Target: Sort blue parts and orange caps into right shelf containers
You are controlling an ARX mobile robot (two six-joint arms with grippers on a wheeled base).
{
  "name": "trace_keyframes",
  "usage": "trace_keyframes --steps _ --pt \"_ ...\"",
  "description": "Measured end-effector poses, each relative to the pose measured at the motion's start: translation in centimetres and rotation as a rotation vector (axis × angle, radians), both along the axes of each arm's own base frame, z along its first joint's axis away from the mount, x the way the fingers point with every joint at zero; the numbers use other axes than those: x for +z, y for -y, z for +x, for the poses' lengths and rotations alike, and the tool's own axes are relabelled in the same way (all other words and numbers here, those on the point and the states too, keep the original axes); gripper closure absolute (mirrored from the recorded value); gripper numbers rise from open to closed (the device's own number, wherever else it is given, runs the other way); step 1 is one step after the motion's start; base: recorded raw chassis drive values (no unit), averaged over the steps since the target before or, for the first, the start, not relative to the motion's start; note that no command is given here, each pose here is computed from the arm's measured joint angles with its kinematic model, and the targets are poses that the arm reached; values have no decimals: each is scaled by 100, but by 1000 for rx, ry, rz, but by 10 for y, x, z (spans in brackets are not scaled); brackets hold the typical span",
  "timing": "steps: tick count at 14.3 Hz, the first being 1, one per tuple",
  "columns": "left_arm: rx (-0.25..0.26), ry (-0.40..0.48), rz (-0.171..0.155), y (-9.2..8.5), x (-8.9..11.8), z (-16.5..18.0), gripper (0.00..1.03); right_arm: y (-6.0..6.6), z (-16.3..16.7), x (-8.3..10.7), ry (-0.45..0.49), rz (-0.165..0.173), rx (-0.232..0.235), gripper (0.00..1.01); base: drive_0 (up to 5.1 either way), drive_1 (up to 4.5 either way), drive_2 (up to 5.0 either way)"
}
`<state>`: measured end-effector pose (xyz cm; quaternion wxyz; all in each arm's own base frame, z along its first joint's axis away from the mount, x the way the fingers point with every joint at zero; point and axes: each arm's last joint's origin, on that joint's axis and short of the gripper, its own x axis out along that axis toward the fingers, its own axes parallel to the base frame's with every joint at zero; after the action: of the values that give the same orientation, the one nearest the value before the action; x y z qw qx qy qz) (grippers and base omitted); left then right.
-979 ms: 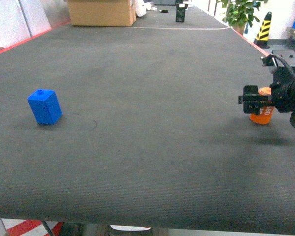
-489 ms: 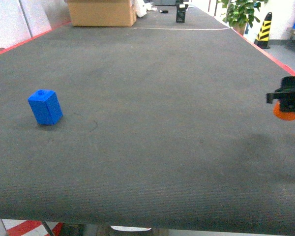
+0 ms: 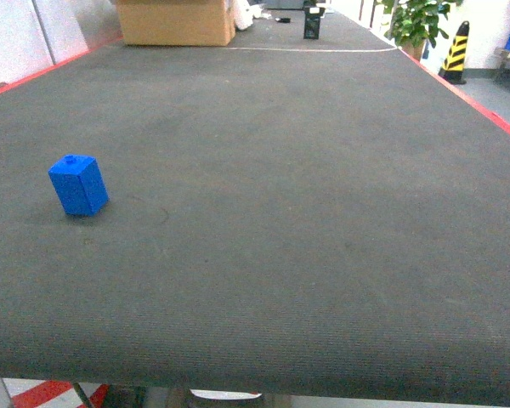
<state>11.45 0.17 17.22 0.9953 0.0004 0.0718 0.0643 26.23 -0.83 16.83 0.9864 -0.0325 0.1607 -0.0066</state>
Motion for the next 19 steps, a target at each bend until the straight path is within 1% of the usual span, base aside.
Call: trace_keyframes --steps 1,2,3,4,5,6,7,8,10,11,12,13,15,16,17,19 --pt "21 -11 -4 -3 9 16 5 -1 0 0 2 0 5 56 0 0 0" --pt "6 -6 11 -3 19 34 5 -1 0 0 0 0 6 56 0 0 0" --pt "-38 -14 10 -1 25 57 5 -1 0 0 2 0 6 56 0 0 0" --pt "-70 -38 -2 -2 27 82 5 -1 0 0 1 0 6 56 0 0 0" --pt "-80 -69 -11 -2 24 104 5 -1 0 0 1 0 6 56 0 0 0" --pt "-75 -86 -26 -3 23 130 5 -1 0 0 1 0 5 56 0 0 0" --pt "-88 -101 -33 -3 23 157 5 -1 0 0 1 0 6 56 0 0 0" --pt "-115 -149 -50 -3 17 196 5 -1 0 0 1 0 6 56 0 0 0" --pt "-98 -213 -38 -4 0 241 5 -1 0 0 1 0 5 56 0 0 0" --pt "-89 -229 -35 -5 -7 259 5 -1 0 0 1 0 6 56 0 0 0" --pt "-92 -241 -17 -5 -13 276 5 -1 0 0 1 0 5 56 0 0 0" --pt "-103 -253 -17 -6 -17 286 5 -1 0 0 1 0 5 56 0 0 0" --pt "-107 -260 -20 -11 -18 306 5 -1 0 0 1 0 5 56 0 0 0" --pt "-97 -251 -16 -14 -17 315 5 -1 0 0 1 0 5 56 0 0 0" --pt "-95 -259 -21 -19 -18 322 5 -1 0 0 1 0 6 56 0 0 0" --pt "-91 -266 -19 -26 -23 332 5 -1 0 0 1 0 6 56 0 0 0"
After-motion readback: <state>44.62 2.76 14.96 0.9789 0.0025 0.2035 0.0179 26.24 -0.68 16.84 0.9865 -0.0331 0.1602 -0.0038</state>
